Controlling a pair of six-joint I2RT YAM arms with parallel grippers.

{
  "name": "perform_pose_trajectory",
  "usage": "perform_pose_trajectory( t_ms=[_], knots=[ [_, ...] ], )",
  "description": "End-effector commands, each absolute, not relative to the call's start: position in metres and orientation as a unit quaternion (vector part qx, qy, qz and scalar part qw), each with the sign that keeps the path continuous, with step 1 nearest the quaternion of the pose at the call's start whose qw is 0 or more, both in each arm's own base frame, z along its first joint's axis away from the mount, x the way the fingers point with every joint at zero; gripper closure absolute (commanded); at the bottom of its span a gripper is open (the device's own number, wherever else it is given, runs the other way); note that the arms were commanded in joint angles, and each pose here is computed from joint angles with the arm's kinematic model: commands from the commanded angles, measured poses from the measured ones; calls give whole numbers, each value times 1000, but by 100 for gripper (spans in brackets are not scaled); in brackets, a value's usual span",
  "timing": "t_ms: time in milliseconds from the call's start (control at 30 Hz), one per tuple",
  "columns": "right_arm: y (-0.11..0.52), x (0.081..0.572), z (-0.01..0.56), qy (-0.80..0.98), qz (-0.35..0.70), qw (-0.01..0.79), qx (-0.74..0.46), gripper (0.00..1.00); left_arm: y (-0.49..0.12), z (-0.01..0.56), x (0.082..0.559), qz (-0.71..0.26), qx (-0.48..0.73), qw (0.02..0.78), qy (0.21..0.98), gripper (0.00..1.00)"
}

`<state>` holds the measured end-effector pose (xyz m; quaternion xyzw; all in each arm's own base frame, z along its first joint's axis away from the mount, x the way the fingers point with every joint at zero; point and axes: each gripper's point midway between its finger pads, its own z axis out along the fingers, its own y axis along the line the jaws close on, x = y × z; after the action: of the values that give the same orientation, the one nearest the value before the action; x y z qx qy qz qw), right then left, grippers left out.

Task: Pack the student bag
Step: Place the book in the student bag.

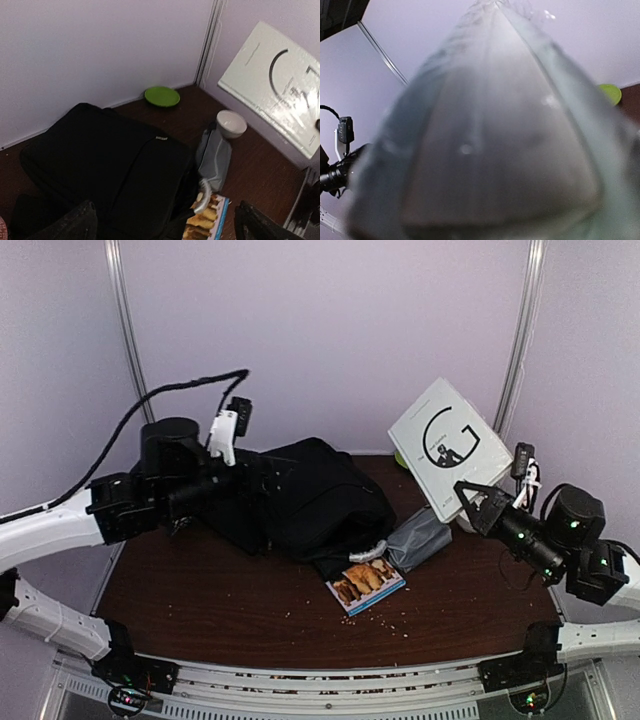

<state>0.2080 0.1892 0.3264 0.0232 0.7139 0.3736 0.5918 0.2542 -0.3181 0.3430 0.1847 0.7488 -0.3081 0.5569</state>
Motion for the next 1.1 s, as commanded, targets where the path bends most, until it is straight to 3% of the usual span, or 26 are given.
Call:
perform_pose_trajectory(
  t_ms=[0, 233, 567, 833, 900, 967, 1033, 1067],
  knots=[
    [166, 202, 274, 750, 338, 566, 45, 100, -327, 223, 255, -65, 417, 417, 805, 3],
    [152, 193, 260, 748, 356, 557, 60, 100, -373, 187, 274, -2, 504, 360, 785, 2],
    [158, 188, 256, 748, 373, 546, 47, 100, -395, 160, 327, 134, 484, 360, 786, 3],
    [162, 183, 255, 745, 399, 533, 47, 100, -412, 137, 347, 152, 491, 352, 782, 9],
    [164, 181, 256, 744, 406, 529, 45, 100, -411, 136, 354, 148, 479, 353, 790, 15],
    [164, 179, 258, 743, 414, 524, 46, 100, -410, 141, 359, 137, 466, 357, 798, 28],
    [167, 177, 259, 742, 424, 518, 43, 100, -409, 153, 363, 128, 450, 369, 803, 55],
    [169, 176, 260, 742, 430, 514, 41, 100, -408, 162, 364, 124, 441, 377, 805, 63]
  ],
)
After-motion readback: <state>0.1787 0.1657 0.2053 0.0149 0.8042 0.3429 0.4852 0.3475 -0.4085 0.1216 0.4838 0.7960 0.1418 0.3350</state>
